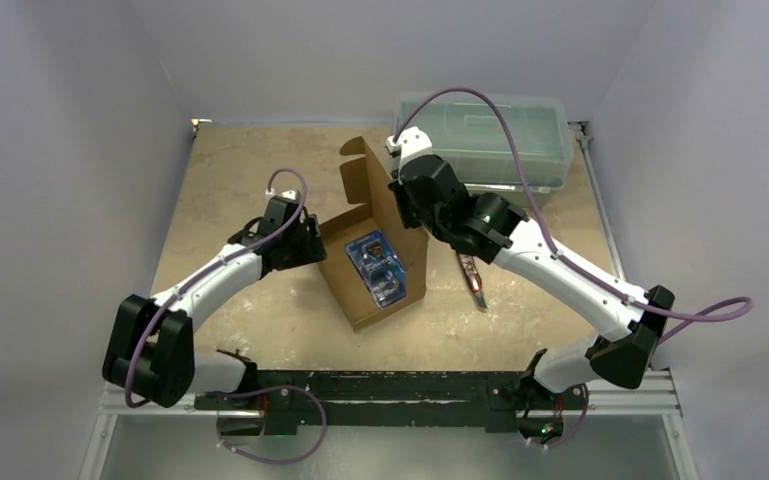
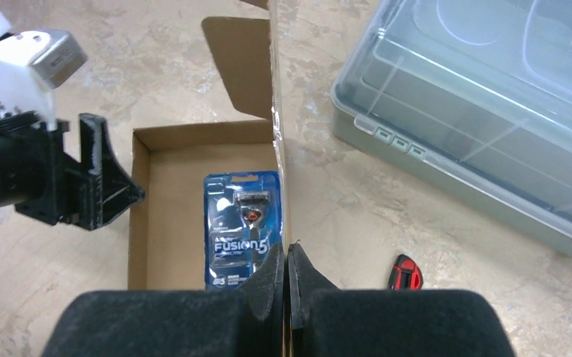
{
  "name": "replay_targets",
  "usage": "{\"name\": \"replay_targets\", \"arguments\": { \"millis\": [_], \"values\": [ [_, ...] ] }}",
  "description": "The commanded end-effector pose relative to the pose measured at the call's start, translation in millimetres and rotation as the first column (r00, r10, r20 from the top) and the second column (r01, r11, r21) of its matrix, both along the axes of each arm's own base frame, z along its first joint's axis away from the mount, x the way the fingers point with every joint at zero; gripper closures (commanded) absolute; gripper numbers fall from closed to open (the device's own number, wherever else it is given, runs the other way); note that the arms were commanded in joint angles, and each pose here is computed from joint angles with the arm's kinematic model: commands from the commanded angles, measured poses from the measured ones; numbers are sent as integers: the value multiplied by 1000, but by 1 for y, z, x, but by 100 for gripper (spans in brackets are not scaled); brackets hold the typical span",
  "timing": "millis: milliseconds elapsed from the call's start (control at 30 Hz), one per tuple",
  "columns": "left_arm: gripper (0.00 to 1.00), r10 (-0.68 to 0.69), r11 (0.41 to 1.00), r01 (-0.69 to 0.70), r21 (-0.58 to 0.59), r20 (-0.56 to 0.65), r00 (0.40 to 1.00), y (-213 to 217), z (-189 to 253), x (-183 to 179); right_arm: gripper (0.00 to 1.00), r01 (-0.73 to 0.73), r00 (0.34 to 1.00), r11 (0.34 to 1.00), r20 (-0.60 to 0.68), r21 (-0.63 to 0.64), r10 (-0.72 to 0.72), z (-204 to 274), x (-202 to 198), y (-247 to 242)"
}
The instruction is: Unpack the express box
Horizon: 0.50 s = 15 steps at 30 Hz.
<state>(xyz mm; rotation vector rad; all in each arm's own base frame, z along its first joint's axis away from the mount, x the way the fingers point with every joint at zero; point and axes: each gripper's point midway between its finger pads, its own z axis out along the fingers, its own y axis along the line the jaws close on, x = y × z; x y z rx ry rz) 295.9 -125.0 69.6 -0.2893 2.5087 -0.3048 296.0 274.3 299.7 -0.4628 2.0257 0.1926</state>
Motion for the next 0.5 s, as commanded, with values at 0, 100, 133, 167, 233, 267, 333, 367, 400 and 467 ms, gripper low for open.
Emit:
{"name": "replay_targets", "arguments": {
  "millis": [0, 100, 133, 167, 233, 267, 333, 367, 400, 467],
  "values": [
    [35, -47, 999, 44, 27, 98, 994, 5, 49, 7, 100, 5, 1000, 994, 18, 110, -7, 16, 22, -3],
    [34, -90, 996, 91, -4, 127, 988, -3, 70, 6, 100, -24, 1000, 985, -9, 170, 26, 16, 30, -4],
    [34, -105, 994, 108, -19, 130, 986, -7, 72, 6, 100, -36, 999, 981, -17, 191, 40, 16, 31, -3],
    [34, -115, 992, 120, -36, 128, 985, -11, 74, 5, 100, -44, 998, 977, -23, 209, 50, 16, 34, -2],
    [34, -103, 993, 109, -40, 124, 987, -11, 76, 5, 100, -67, 996, 965, -43, 255, 81, 15, 39, 0],
    [34, -98, 994, 104, -41, 129, 987, -10, 78, 5, 100, -68, 995, 960, -48, 273, 85, 15, 44, 1],
    [34, -64, 998, 67, -14, 142, 988, -1, 81, 10, 100, -65, 996, 955, -45, 288, 82, 18, 51, 4],
    [34, -63, 998, 65, -13, 146, 987, 0, 83, 12, 100, -60, 996, 955, -42, 290, 76, 19, 55, 7],
    [34, -61, 998, 64, -12, 148, 987, 2, 86, 13, 100, -50, 997, 955, -38, 291, 64, 21, 61, 8],
    [34, -59, 998, 61, -9, 147, 987, 5, 91, 17, 100, -17, 999, 960, -40, 279, 29, 19, 75, 11]
  ]
}}
